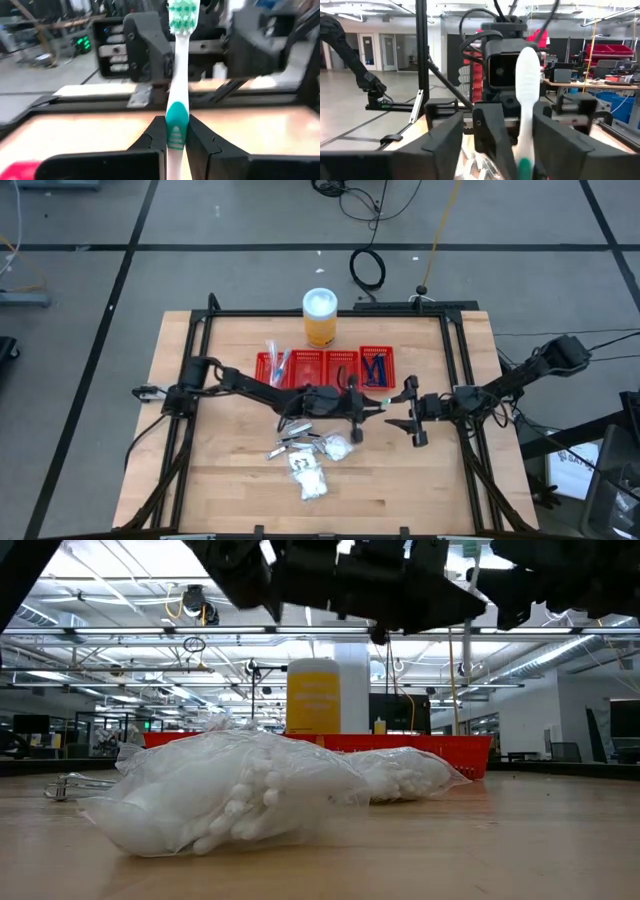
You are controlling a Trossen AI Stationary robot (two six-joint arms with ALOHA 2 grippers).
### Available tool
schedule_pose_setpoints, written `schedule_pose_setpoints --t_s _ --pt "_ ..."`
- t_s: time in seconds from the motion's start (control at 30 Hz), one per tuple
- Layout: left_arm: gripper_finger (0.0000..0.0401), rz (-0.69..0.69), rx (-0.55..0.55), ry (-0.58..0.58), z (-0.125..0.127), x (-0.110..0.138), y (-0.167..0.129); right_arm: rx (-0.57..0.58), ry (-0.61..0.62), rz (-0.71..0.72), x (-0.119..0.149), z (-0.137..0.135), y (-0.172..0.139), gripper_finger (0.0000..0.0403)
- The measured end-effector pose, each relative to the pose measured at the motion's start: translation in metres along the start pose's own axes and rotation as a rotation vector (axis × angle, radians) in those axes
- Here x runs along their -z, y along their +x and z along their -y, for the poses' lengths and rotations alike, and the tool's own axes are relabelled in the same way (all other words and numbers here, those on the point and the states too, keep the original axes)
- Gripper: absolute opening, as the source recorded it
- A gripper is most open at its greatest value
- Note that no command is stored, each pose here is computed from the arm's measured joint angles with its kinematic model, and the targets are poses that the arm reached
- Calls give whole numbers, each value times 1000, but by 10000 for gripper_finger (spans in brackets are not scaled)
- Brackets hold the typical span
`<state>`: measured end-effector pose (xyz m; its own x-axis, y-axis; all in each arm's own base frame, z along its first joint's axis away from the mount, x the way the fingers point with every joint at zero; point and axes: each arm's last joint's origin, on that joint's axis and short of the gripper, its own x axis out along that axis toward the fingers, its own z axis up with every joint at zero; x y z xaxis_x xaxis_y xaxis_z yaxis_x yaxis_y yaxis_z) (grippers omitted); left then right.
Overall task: Pick & Place Travel size toiletries
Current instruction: Put the green toothbrush in the left red basket
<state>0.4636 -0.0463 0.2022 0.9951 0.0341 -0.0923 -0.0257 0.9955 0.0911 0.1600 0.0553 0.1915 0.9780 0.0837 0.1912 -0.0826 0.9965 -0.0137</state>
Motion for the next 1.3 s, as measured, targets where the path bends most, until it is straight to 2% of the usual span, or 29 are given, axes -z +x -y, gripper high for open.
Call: schedule_pose_setpoints --t_s 0.1,0.23,0.4,0.67,1.0,1.3 --pt "28 -69 -32 37 1 -13 -10 -11 2 3 -2 0 -2 250" --pt "28 -70 -26 71 4 -25 -26 -11 -3 -12 -4 1 -5 262" --pt "29 -80 -78 80 4 -23 -53 -11 5 -24 -7 2 -9 258" --pt "30 -67 -237 33 -10 -18 -112 -12 19 -42 -6 2 -10 252" --pt "30 -73 -484 -97 -27 21 -188 -10 19 -52 -5 2 -10 251" --pt "30 -45 -746 -265 -38 55 -229 25 13 -69 -4 3 -10 251"
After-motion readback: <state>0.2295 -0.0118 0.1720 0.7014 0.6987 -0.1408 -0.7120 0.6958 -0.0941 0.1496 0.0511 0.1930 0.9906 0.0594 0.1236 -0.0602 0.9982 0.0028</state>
